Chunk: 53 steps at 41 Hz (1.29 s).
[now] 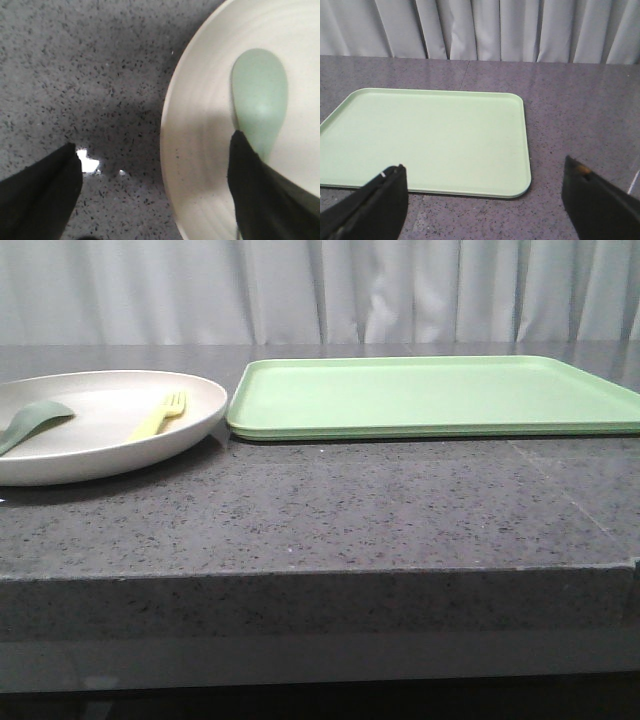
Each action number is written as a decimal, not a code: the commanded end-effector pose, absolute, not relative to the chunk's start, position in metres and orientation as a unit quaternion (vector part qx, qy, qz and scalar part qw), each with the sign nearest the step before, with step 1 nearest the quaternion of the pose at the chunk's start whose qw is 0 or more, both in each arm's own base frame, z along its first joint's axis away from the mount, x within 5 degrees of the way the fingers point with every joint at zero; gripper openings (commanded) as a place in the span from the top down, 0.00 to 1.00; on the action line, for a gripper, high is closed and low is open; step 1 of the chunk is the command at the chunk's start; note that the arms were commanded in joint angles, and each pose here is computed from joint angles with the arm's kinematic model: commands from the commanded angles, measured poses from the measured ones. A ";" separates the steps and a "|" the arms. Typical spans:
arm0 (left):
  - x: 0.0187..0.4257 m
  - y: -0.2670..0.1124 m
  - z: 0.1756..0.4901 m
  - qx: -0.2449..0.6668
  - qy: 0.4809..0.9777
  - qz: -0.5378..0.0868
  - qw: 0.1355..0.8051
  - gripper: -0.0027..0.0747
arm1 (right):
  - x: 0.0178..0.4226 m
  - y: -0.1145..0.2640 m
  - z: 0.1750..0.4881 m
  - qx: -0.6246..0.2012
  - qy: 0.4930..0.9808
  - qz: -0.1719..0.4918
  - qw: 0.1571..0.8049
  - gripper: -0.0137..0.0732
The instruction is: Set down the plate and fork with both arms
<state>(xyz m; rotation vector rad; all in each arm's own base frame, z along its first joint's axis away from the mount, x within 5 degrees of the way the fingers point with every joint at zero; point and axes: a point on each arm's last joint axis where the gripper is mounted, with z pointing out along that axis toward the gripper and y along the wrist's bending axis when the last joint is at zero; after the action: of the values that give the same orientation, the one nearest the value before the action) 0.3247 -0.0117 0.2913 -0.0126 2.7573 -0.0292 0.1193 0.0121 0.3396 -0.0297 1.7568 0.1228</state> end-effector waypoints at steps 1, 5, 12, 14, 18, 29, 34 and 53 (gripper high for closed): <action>0.330 -0.014 0.304 -0.006 0.976 -0.015 0.217 0.23 | 0.120 0.011 0.356 -0.014 0.738 0.050 0.672 0.10; 0.335 -0.014 0.295 -0.006 0.979 -0.014 0.204 0.23 | 0.120 0.011 0.356 -0.014 0.739 0.050 0.672 0.10; 0.338 -0.015 0.289 -0.005 0.981 -0.014 0.195 0.23 | 0.120 0.011 0.356 -0.014 0.739 0.050 0.671 0.10; 0.338 -0.015 0.289 -0.005 0.981 -0.014 0.196 0.24 | 0.120 0.011 0.356 -0.014 0.739 0.050 0.671 0.10; 0.339 -0.015 0.288 -0.005 0.980 -0.014 0.198 0.31 | 0.120 0.011 0.355 -0.014 0.740 0.050 0.671 0.10; 0.340 -0.016 0.288 -0.008 0.979 -0.022 0.203 0.69 | 0.120 0.011 0.355 -0.014 0.741 0.050 0.670 0.10; 0.340 -0.017 0.289 -0.011 0.978 -0.028 0.206 0.90 | 0.120 0.011 0.355 -0.014 0.741 0.050 0.670 0.10; 0.342 0.003 0.294 -0.070 0.962 -0.159 0.211 0.99 | 0.120 0.011 0.355 -0.014 0.741 0.050 0.669 0.10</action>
<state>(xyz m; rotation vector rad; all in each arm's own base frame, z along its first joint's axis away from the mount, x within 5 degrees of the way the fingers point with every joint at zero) 0.3420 -0.0036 0.2694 -0.1698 2.7921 -0.3218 0.1190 0.0121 0.3381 -0.0299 1.7735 0.1219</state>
